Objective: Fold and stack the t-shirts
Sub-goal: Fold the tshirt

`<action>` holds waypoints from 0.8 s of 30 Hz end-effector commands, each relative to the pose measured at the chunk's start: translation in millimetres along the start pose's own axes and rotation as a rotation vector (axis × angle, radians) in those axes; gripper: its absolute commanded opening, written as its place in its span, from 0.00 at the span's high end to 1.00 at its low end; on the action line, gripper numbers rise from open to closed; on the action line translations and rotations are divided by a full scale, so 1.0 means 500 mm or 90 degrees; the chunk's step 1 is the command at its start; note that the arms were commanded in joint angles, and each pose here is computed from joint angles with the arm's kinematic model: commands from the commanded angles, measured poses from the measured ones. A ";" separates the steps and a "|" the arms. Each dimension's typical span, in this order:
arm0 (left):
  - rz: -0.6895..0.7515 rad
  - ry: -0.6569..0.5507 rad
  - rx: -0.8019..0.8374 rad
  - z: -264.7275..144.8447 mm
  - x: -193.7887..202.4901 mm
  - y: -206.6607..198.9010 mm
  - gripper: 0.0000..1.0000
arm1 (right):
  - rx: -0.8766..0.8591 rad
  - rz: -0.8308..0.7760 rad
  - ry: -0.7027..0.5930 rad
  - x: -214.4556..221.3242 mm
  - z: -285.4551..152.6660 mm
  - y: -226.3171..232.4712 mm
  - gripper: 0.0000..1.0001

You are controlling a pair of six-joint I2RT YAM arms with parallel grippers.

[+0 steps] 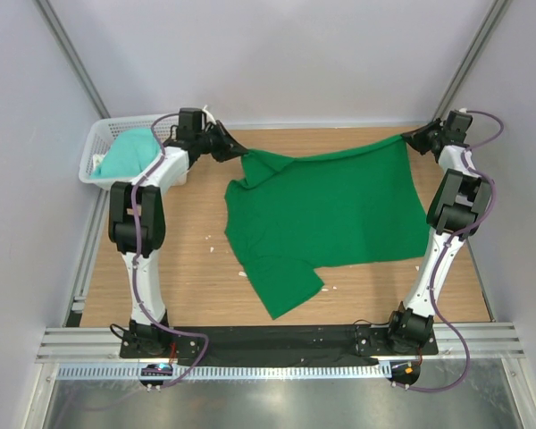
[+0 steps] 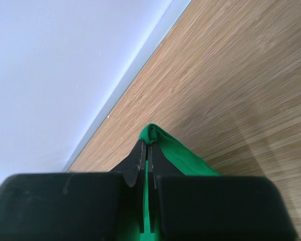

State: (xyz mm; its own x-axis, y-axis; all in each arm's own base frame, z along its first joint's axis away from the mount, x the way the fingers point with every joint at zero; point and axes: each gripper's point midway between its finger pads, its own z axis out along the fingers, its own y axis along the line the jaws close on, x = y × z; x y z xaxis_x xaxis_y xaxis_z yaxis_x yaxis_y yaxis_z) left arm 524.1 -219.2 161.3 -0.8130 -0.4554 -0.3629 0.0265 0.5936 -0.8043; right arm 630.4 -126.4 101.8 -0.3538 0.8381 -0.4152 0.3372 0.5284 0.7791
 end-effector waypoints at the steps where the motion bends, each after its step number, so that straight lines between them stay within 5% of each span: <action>1: 0.035 -0.013 0.065 -0.037 -0.031 -0.082 1.00 | -0.040 -0.016 -0.023 -0.034 -0.024 0.061 0.99; 7: 0.128 -0.038 0.015 -0.074 -0.060 -0.076 1.00 | -0.015 -0.026 -0.008 -0.023 -0.045 0.054 0.99; 15: 0.242 0.018 0.101 -0.037 -0.077 -0.079 1.00 | -0.014 -0.029 0.010 -0.008 -0.050 0.046 0.99; 24: 0.215 0.033 0.123 -0.028 -0.067 -0.080 1.00 | -0.015 -0.020 0.015 -0.007 -0.054 0.038 0.99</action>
State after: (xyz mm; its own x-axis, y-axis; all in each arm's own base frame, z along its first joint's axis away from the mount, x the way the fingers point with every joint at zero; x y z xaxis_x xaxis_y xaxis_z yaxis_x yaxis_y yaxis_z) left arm 549.3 -217.6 194.5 -0.7816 -0.2338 -0.5783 0.3511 0.6014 -0.7177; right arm 614.1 -122.1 80.5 -0.4085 0.8344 -0.3699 0.3827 0.5245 0.7605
